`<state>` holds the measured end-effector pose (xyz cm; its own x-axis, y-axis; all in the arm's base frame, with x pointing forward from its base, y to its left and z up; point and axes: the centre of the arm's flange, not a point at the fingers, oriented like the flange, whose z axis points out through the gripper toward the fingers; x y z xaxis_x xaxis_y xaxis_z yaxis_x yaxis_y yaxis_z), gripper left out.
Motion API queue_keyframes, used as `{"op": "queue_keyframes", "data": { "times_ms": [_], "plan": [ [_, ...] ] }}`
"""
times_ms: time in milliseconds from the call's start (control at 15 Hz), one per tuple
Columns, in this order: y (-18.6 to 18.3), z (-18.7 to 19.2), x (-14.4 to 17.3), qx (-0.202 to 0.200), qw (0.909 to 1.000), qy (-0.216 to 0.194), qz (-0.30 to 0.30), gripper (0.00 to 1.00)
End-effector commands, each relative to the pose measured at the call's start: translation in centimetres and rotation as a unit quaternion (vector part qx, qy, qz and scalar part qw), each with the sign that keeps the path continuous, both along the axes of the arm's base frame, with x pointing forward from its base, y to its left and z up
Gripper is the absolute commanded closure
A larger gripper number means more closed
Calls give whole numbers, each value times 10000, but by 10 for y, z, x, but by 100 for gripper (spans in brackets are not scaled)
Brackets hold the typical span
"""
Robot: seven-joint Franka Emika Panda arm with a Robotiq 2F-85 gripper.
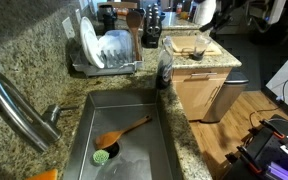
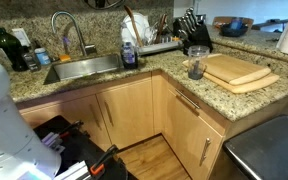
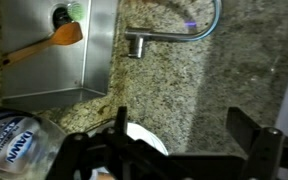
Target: Move the wooden spoon from the dish rack to the blender cup
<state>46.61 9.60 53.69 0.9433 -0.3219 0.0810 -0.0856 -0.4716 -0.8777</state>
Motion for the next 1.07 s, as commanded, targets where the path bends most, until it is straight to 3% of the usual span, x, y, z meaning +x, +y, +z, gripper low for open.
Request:
{"op": "queue_keyframes", "data": {
  "times_ms": [0, 133, 200, 400, 533, 733, 867, 1000],
  "plan": [
    [-57, 72, 41, 927, 9948, 428, 4, 0],
    [-73, 74, 55, 1387, 9875, 747, -84, 0],
    [-66, 75, 20, 1086, 9933, 398, -37, 0],
    [-78, 71, 38, 1298, 9898, 588, -98, 0],
    [-75, 83, 50, 1832, 9746, 1191, -487, 0],
    [-86, 132, 82, 2513, 9520, 1721, -321, 0],
    [-88, 158, 105, 2965, 9326, 2042, -255, 0],
    [-80, 156, 128, 3337, 9096, 2431, -470, 0]
  ]
}}
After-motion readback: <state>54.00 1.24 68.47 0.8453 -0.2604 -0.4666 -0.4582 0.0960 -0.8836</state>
